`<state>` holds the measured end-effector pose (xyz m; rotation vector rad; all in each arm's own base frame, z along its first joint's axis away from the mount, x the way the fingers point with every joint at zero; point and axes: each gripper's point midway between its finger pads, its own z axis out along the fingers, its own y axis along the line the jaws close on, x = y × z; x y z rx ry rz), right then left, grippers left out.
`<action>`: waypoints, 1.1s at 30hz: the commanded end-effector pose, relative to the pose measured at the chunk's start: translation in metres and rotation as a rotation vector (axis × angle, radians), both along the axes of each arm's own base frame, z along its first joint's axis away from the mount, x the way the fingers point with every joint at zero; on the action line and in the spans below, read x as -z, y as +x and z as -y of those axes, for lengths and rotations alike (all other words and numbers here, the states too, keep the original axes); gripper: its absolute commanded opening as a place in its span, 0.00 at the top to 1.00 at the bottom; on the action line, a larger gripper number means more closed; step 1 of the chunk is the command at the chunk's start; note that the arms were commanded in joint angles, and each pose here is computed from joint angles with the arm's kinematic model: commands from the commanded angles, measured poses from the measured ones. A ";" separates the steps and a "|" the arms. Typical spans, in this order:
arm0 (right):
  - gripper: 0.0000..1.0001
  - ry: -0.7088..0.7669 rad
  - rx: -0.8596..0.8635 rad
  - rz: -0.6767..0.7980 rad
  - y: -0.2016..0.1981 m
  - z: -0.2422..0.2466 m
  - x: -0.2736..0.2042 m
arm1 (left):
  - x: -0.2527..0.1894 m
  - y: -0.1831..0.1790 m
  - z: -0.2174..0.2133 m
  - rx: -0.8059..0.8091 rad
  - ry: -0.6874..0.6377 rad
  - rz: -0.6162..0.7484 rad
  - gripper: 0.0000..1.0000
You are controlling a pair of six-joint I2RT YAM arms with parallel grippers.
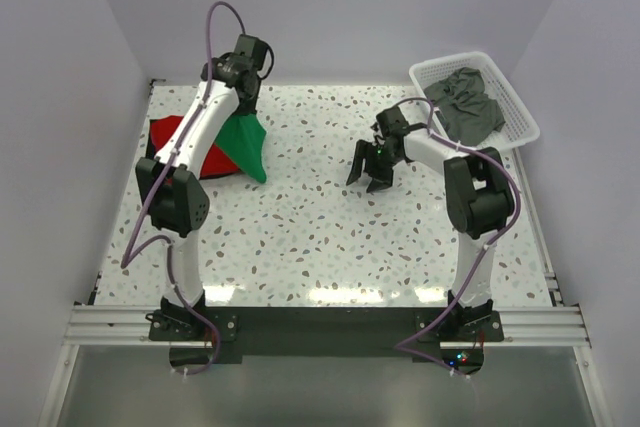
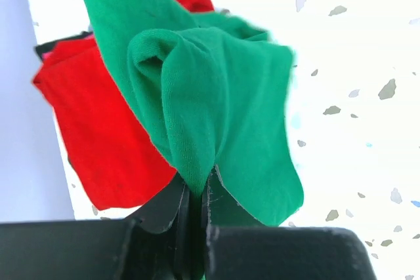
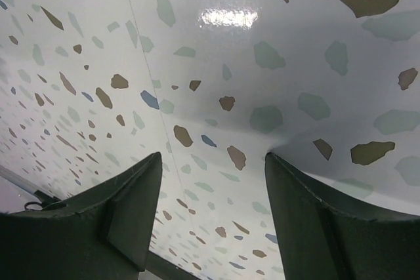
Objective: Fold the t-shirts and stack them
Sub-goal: Neatly place the folded tshirt to the corner
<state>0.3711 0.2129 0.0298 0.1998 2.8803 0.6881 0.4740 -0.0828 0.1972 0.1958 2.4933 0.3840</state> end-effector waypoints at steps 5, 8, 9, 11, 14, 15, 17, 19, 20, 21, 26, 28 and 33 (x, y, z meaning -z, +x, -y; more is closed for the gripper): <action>0.33 0.002 0.004 0.051 -0.001 0.005 -0.020 | -0.079 0.003 -0.012 -0.005 -0.028 0.199 1.00; 0.33 0.000 0.001 0.053 -0.002 0.005 -0.021 | -0.085 0.006 -0.012 -0.001 -0.043 0.217 1.00; 0.33 0.000 0.001 0.052 -0.003 0.005 -0.021 | -0.087 0.006 -0.014 -0.004 -0.046 0.224 1.00; 0.33 0.000 0.003 0.052 -0.003 0.006 -0.021 | -0.095 0.007 -0.014 -0.003 -0.058 0.245 1.00; 0.33 0.000 0.003 0.053 -0.003 0.006 -0.022 | -0.102 0.009 -0.024 -0.014 -0.061 0.269 1.00; 0.33 0.002 0.001 0.053 -0.003 0.005 -0.022 | -0.102 0.010 -0.026 -0.013 -0.064 0.270 1.00; 0.33 0.002 0.003 0.052 -0.003 0.005 -0.022 | -0.103 0.013 -0.032 -0.016 -0.076 0.276 1.00; 0.33 0.003 0.005 0.052 -0.004 0.005 -0.022 | -0.101 0.014 -0.035 -0.016 -0.082 0.272 1.00; 0.33 0.003 0.006 0.050 -0.004 0.005 -0.022 | -0.100 0.016 -0.038 -0.018 -0.080 0.272 1.00; 0.33 0.003 0.006 0.049 -0.005 0.005 -0.021 | -0.097 0.016 -0.040 -0.019 -0.076 0.266 1.00; 0.33 0.003 0.006 0.049 -0.008 0.006 -0.021 | -0.092 0.023 -0.051 -0.032 -0.066 0.271 1.00; 0.33 0.003 0.009 0.048 -0.009 0.007 -0.020 | -0.087 0.024 -0.057 -0.024 -0.044 0.256 1.00; 0.33 0.003 0.012 0.048 -0.010 0.007 -0.021 | -0.070 0.028 -0.077 -0.051 -0.018 0.226 1.00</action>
